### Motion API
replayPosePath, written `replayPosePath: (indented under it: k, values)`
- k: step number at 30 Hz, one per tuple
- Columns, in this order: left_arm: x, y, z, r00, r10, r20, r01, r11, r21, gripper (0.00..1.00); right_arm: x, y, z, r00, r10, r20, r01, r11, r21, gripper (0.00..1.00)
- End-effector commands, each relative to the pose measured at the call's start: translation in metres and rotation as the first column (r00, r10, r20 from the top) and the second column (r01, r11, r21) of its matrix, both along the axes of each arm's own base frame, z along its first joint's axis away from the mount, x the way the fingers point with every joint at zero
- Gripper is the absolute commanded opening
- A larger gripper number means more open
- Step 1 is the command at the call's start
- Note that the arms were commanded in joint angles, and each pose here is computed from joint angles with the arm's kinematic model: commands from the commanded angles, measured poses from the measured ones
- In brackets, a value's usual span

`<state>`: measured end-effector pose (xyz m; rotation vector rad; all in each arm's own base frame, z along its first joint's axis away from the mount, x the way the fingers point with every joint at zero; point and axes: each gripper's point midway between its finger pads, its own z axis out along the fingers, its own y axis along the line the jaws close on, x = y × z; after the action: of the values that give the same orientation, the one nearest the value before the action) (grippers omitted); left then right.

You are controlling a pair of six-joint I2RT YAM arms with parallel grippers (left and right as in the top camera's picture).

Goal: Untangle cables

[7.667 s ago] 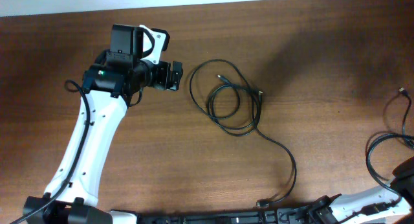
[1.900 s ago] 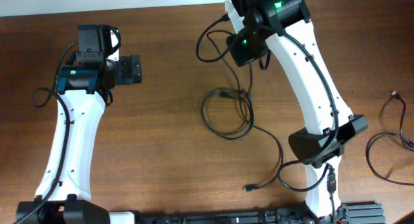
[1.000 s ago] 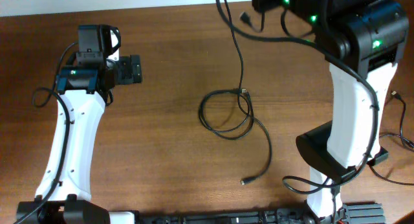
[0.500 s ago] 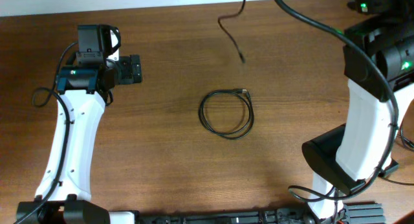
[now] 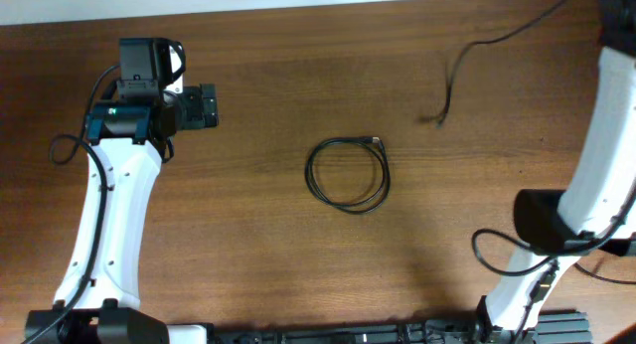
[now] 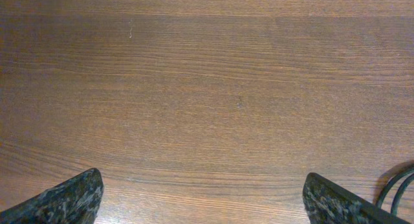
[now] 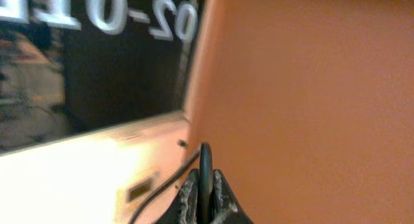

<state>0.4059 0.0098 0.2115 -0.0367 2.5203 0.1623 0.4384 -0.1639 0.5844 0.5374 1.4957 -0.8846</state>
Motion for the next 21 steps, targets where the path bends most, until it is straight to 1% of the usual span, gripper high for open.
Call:
replayPosePath:
  k: [1,3,4,6,8,10,12,14,16,20,21]
  values:
    - [0.000,0.002,0.013,0.999,0.014,0.035,-0.014,1.000,-0.002,0.99,-0.001,-0.064,-0.051,0.991,-0.123,-0.050,0.128,0.984,0.121,0.04]
    - [0.000,0.002,0.013,0.999,0.014,0.035,-0.014,1.000,-0.002,0.99,0.005,-0.094,-0.095,0.982,-0.129,-0.140,0.154,0.970,0.189,0.04]
    - [0.000,0.002,0.013,0.999,0.014,0.035,-0.014,1.000,-0.002,0.99,0.002,-0.112,-0.119,0.971,-0.157,-0.178,0.196,0.955,0.224,0.04]
    - [0.000,0.002,0.013,0.999,0.014,0.035,-0.014,1.000,-0.002,0.99,-0.009,-0.146,-0.160,0.941,-0.215,-0.261,0.284,0.922,0.265,0.04]
    - [0.000,0.002,0.013,0.999,0.014,0.035,-0.014,1.000,-0.002,0.99,-0.019,-0.166,-0.194,0.913,-0.221,-0.342,0.326,0.899,0.291,0.04]
    - [0.000,0.002,0.013,0.999,0.014,0.035,-0.014,1.000,-0.002,0.99,-0.038,-0.189,-0.236,0.877,-0.252,-0.409,0.403,0.849,0.342,0.04]
    - [0.000,0.002,0.013,0.999,0.014,0.035,-0.014,1.000,-0.002,0.99,-0.050,-0.204,-0.271,0.859,-0.224,-0.461,0.426,0.813,0.397,0.04]
    - [0.000,0.002,0.013,0.999,0.014,0.035,-0.014,1.000,-0.002,0.99,-0.061,-0.215,-0.305,0.854,-0.197,-0.481,0.442,0.763,0.472,0.04]
    - [0.000,0.002,0.013,0.999,0.014,0.035,-0.014,1.000,-0.002,0.99,-0.079,-0.224,-0.348,0.857,-0.166,-0.489,0.459,0.678,0.574,0.04]
    - [-0.001,0.002,0.013,0.999,0.014,0.034,-0.014,1.000,-0.002,0.99,-0.095,-0.224,-0.398,0.872,-0.076,-0.483,0.438,0.563,0.701,0.04]
    - [-0.001,0.002,0.013,0.999,0.014,0.034,-0.014,1.000,-0.002,0.99,-0.097,-0.222,-0.406,0.872,-0.059,-0.485,0.436,0.544,0.717,0.06]
